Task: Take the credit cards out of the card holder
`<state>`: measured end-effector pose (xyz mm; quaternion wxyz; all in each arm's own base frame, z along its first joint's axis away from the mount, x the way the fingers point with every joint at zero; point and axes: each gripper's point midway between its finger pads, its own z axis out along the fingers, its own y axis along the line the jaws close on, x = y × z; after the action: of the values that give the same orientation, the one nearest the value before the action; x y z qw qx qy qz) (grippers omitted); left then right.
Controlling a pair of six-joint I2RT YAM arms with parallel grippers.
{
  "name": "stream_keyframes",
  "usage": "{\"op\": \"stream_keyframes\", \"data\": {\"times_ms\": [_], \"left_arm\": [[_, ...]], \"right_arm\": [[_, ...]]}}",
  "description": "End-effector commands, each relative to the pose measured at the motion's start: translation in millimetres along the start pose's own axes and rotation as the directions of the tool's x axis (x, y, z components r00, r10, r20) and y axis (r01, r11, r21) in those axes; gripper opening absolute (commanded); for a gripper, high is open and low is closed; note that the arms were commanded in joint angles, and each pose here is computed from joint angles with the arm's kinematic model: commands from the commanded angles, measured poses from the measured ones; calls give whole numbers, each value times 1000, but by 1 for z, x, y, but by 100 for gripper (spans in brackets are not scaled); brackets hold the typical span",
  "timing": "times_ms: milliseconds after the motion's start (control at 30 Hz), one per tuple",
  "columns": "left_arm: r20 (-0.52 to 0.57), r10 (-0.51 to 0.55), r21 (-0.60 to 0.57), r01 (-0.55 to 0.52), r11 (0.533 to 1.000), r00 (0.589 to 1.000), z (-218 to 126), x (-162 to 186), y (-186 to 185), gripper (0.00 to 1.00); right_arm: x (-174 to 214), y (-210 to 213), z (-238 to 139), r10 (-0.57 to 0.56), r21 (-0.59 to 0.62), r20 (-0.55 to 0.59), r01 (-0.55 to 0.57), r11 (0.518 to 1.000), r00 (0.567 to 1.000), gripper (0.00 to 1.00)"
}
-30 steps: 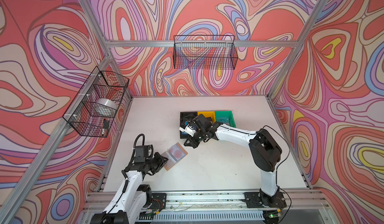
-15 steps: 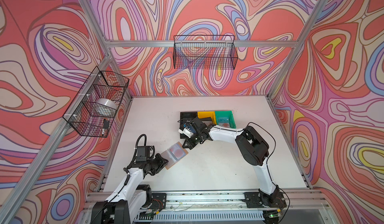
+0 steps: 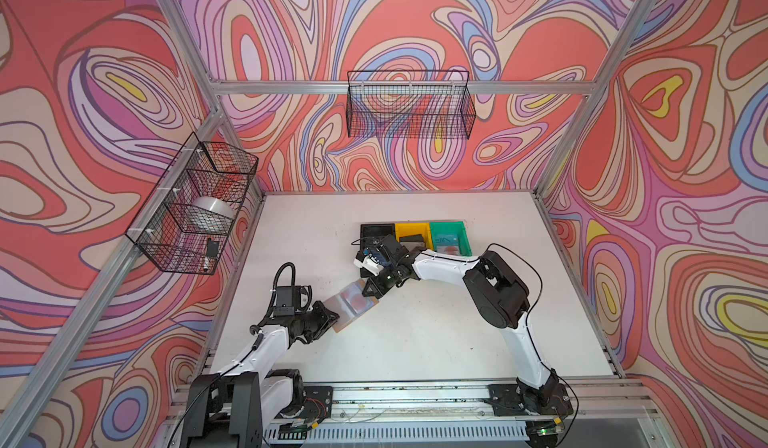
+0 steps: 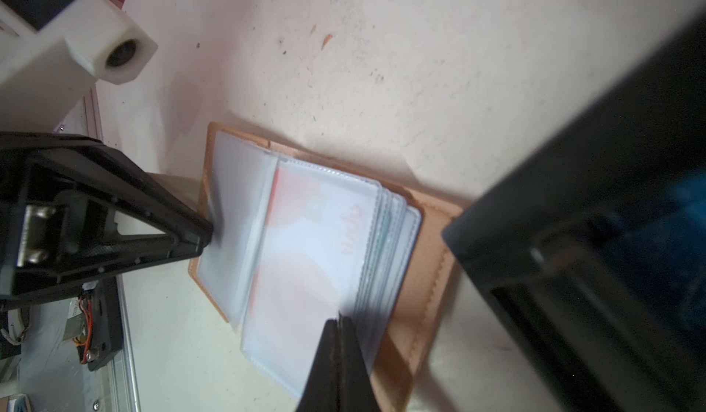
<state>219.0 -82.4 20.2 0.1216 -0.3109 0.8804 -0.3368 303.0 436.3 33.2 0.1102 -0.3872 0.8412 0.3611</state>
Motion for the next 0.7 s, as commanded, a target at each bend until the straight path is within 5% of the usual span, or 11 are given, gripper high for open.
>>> {"op": "stream_keyframes", "data": {"times_ms": [0, 667], "left_arm": [[11, -26, -126, 27, 992, 1000, 4, 6, 33, 19], [10, -30, -126, 31, 992, 1000, 8, 9, 39, 19]], "right_arm": [[28, -7, 20, 12, 34, -93, -9, 999, 996, 0], [20, -19, 10, -67, 135, -129, 84, 987, 989, 0]]}}
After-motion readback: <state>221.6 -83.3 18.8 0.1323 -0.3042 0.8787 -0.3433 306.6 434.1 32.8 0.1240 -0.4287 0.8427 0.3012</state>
